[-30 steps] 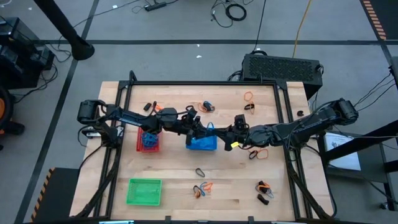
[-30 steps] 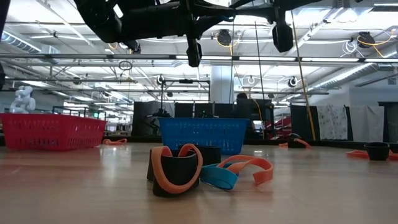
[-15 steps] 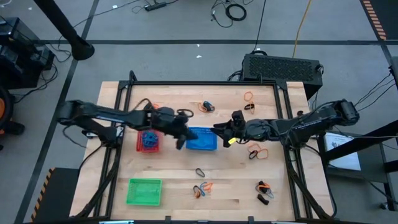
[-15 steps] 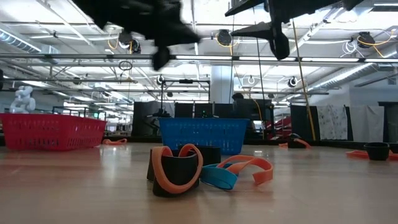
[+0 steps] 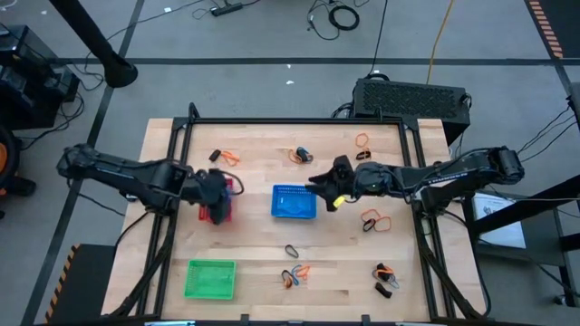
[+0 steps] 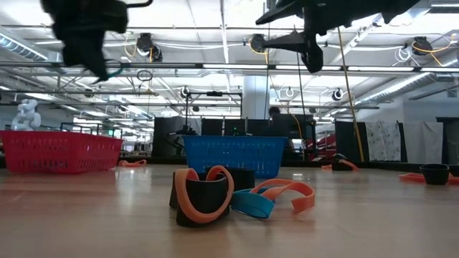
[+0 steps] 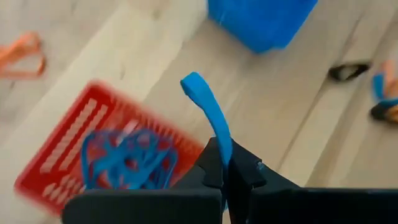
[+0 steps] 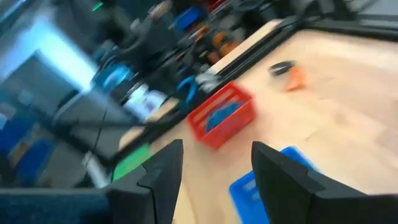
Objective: Sort rubber bands into baskets
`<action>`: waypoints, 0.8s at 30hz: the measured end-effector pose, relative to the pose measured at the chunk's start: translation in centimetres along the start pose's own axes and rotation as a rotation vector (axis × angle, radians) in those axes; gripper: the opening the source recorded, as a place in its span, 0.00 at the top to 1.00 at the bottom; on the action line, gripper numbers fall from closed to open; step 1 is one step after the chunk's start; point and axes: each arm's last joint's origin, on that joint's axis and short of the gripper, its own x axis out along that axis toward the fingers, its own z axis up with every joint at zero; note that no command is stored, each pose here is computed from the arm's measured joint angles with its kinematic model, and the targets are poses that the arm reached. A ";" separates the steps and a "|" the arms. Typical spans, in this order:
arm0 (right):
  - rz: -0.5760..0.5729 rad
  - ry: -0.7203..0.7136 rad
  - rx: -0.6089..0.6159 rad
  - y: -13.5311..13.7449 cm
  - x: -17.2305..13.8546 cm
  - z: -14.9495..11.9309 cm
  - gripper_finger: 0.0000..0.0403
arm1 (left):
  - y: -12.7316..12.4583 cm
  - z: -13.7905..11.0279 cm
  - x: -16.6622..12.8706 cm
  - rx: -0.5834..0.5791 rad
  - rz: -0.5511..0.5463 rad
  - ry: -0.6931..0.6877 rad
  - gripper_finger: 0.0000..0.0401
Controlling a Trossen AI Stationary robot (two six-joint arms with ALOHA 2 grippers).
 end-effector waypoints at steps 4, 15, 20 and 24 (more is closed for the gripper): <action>0.119 0.099 -0.116 0.9 -0.2 -0.9 0.55 | -0.2 -1.0 0.6 0.015 0.073 0.088 1.00; 0.278 0.557 -0.152 3.6 -2.4 -6.6 0.55 | -0.7 -1.7 3.6 0.085 0.235 0.269 1.00; 0.130 0.904 0.067 3.6 -4.6 -9.7 0.55 | -0.9 -1.8 4.6 0.133 0.264 0.315 1.00; -0.059 1.164 0.268 3.7 -6.8 -11.8 0.55 | -1.0 -1.8 5.0 0.153 0.275 0.332 1.00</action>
